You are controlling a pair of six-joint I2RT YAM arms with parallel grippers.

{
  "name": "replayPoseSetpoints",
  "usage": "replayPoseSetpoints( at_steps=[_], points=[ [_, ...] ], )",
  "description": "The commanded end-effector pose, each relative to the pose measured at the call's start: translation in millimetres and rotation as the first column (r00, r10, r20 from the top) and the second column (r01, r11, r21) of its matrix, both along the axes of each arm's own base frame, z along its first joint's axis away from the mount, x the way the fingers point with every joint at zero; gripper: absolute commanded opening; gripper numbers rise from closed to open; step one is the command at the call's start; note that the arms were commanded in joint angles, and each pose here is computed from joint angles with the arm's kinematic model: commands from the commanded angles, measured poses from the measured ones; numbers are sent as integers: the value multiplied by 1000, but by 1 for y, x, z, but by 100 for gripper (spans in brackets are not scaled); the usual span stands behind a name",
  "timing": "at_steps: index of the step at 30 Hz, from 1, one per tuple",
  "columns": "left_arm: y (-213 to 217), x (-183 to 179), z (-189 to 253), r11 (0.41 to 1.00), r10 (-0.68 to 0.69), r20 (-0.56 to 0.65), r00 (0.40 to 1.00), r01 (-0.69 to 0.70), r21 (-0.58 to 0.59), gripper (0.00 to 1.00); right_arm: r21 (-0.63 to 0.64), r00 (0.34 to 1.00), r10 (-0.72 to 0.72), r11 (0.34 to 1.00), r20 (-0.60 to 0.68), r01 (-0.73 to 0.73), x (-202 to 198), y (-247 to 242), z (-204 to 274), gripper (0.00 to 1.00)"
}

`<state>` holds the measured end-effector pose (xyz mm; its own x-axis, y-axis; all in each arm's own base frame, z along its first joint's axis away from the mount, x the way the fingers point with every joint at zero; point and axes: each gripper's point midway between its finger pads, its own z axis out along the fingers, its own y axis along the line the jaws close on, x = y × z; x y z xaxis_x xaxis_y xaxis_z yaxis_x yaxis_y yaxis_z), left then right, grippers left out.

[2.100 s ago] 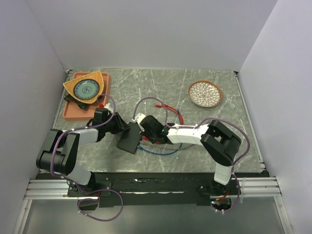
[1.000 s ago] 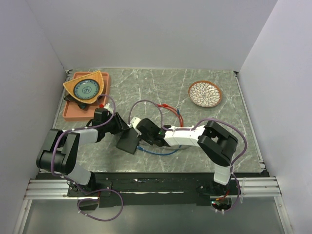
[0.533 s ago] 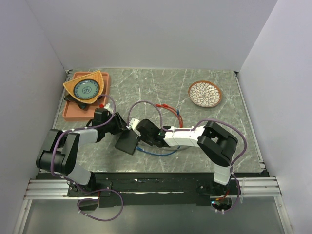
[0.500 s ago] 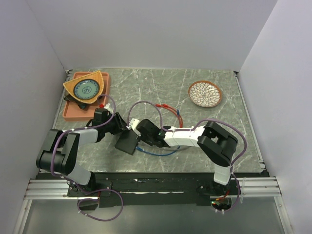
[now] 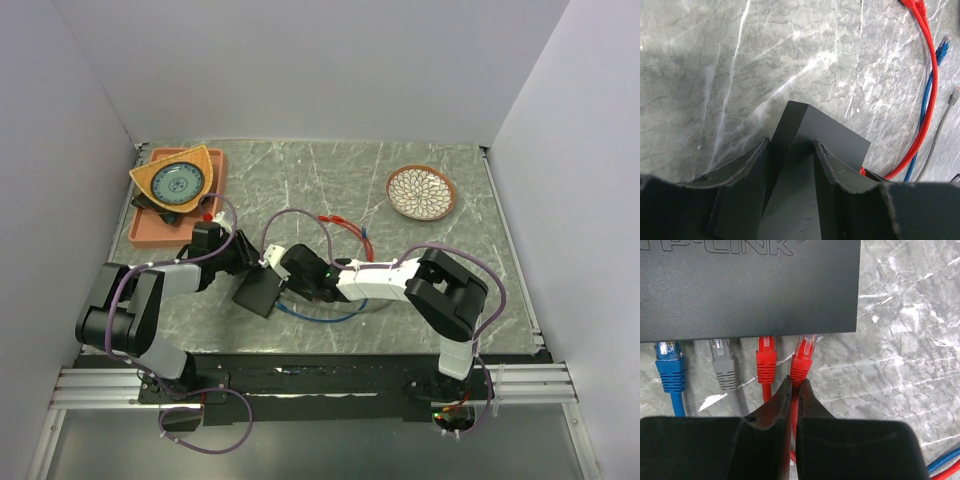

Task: Insert the plug into the switch port

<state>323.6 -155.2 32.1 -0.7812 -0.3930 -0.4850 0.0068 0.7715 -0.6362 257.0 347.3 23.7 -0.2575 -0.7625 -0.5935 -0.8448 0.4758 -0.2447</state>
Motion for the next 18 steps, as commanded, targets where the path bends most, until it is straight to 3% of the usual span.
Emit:
replayPoseSetpoints(
  at_steps=[1, 18],
  points=[
    [-18, -13, -2, 994, -90, -28, 996, 88, -61, 42, 239, 995, 67, 967, 78, -84, 7, 47, 52, 0],
    [-24, -15, -1, 989, -121, -31, 992, 118, -91, 36, 288, 993, 66, 953, 100, -93, 25, 54, 71, 0]
  ],
)
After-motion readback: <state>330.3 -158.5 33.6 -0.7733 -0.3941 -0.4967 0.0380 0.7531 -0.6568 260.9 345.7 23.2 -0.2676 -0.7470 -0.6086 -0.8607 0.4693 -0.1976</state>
